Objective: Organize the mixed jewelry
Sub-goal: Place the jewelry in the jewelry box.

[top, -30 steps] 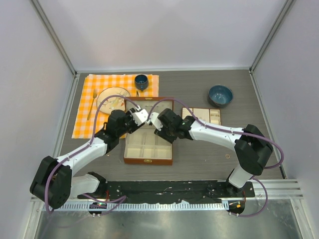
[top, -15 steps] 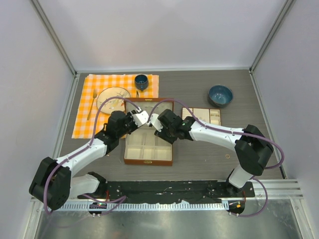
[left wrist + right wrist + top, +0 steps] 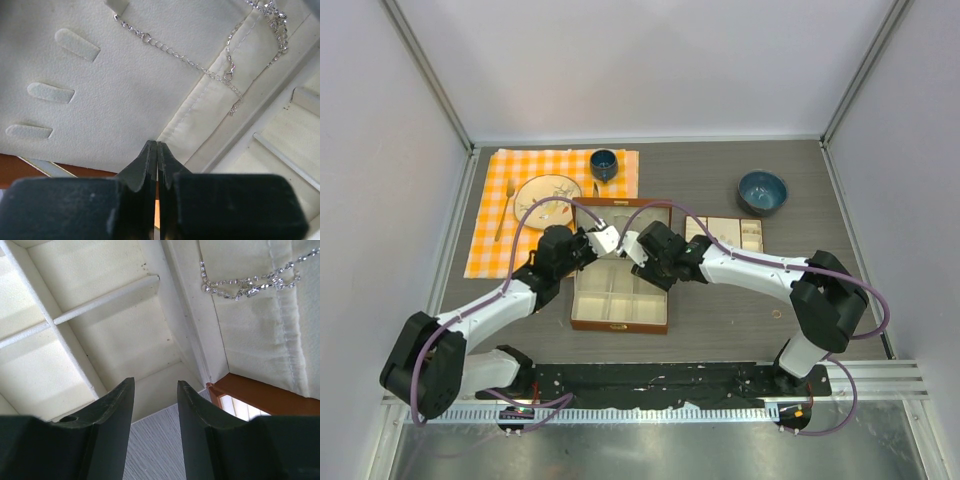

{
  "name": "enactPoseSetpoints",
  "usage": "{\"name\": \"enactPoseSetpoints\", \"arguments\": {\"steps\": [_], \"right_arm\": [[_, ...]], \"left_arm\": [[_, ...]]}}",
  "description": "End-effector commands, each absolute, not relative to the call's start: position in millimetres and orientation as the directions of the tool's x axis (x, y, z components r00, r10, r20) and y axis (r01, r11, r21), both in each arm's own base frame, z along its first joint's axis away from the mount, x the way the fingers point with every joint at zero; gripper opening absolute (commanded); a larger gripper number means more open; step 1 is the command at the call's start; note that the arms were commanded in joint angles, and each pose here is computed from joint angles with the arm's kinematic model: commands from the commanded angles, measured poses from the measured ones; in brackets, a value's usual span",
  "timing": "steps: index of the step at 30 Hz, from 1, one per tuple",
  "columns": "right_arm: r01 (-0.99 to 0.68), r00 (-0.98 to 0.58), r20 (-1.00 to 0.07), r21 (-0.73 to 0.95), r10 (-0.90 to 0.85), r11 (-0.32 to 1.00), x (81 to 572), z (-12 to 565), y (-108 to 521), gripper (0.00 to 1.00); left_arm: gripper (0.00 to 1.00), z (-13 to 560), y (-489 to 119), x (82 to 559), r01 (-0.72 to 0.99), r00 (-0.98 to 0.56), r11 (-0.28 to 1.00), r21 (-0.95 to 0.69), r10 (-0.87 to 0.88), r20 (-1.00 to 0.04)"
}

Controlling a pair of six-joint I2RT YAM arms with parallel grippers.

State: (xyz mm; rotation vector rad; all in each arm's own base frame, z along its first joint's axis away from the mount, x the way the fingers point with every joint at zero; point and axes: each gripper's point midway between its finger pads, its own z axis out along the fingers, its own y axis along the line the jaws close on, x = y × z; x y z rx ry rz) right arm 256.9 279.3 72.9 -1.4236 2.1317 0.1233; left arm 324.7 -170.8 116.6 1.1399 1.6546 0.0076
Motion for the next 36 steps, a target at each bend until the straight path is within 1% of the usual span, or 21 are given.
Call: {"name": "enactPoseSetpoints", "arguments": {"steps": [1,3,8,9,11,12,14,15,17,18,20,29,36], "right_arm": [[-0.803,-0.277,-0.675,-0.228,-0.683,0.551,286.1,120.2,303.6,0.45],[-0.802,-0.281,-0.674,-0.226,-0.684,0.552,286.2,118.6,303.4,0.45],[-0.806,-0.283,-0.670,-0.221,-0.686,0.548,285.0,116.4,303.6,0.45],[-0.806,-0.282,-0.671,-0.221,-0.685,0.549,285.5,116.6,304.1,0.45],[-0.806,-0.283,-0.670,-0.221,-0.686,0.548,285.2,116.0,303.8,0.46],[-0.807,-0.284,-0.668,-0.221,-0.688,0.548,285.1,115.2,303.6,0.46],[-0.808,-0.282,-0.670,-0.220,-0.687,0.546,284.6,115.4,304.5,0.45],[-0.808,-0.284,-0.668,-0.220,-0.688,0.547,284.6,115.2,303.5,0.45],[-0.808,-0.284,-0.667,-0.220,-0.688,0.547,284.3,114.6,303.2,0.45],[-0.810,-0.285,-0.666,-0.217,-0.690,0.545,284.0,113.3,303.5,0.45],[-0.809,-0.284,-0.668,-0.218,-0.688,0.545,284.2,114.1,303.8,0.45],[-0.811,-0.285,-0.664,-0.218,-0.691,0.544,283.5,112.7,302.9,0.46],[-0.811,-0.285,-0.659,-0.222,-0.696,0.542,283.5,109.3,301.9,0.46]], "left_arm": [[0.03,42.9,-174.6,267.9,0.845,0.080,0.262,0.465,0.799,-0.596],[0.00,43.3,-173.7,266.3,0.846,0.083,0.259,0.466,0.800,-0.595],[0.00,45.3,-172.3,261.7,0.850,0.093,0.246,0.465,0.801,-0.592],[0.02,46.2,-171.9,261.7,0.849,0.094,0.245,0.468,0.801,-0.591],[0.07,49.2,-170.7,263.1,0.842,0.099,0.247,0.480,0.803,-0.588],[0.17,48.9,-169.8,263.5,0.840,0.097,0.250,0.481,0.804,-0.586],[0.23,51.4,-169.3,265.7,0.832,0.104,0.250,0.495,0.806,-0.582],[0.29,50.7,-168.7,265.8,0.830,0.105,0.251,0.498,0.808,-0.580],[0.33,52.7,-168.9,266.7,0.823,0.112,0.254,0.508,0.804,-0.584],[0.37,53.3,-169.1,267.0,0.822,0.113,0.256,0.509,0.802,-0.586],[0.39,54.0,-168.9,269.1,0.815,0.114,0.262,0.517,0.802,-0.586],[0.41,43.7,-170.1,271.6,0.819,0.122,0.241,0.521,0.814,-0.568],[0.38,23.8,-171.6,264.1,0.843,0.120,0.202,0.498,0.832,-0.541]]}}
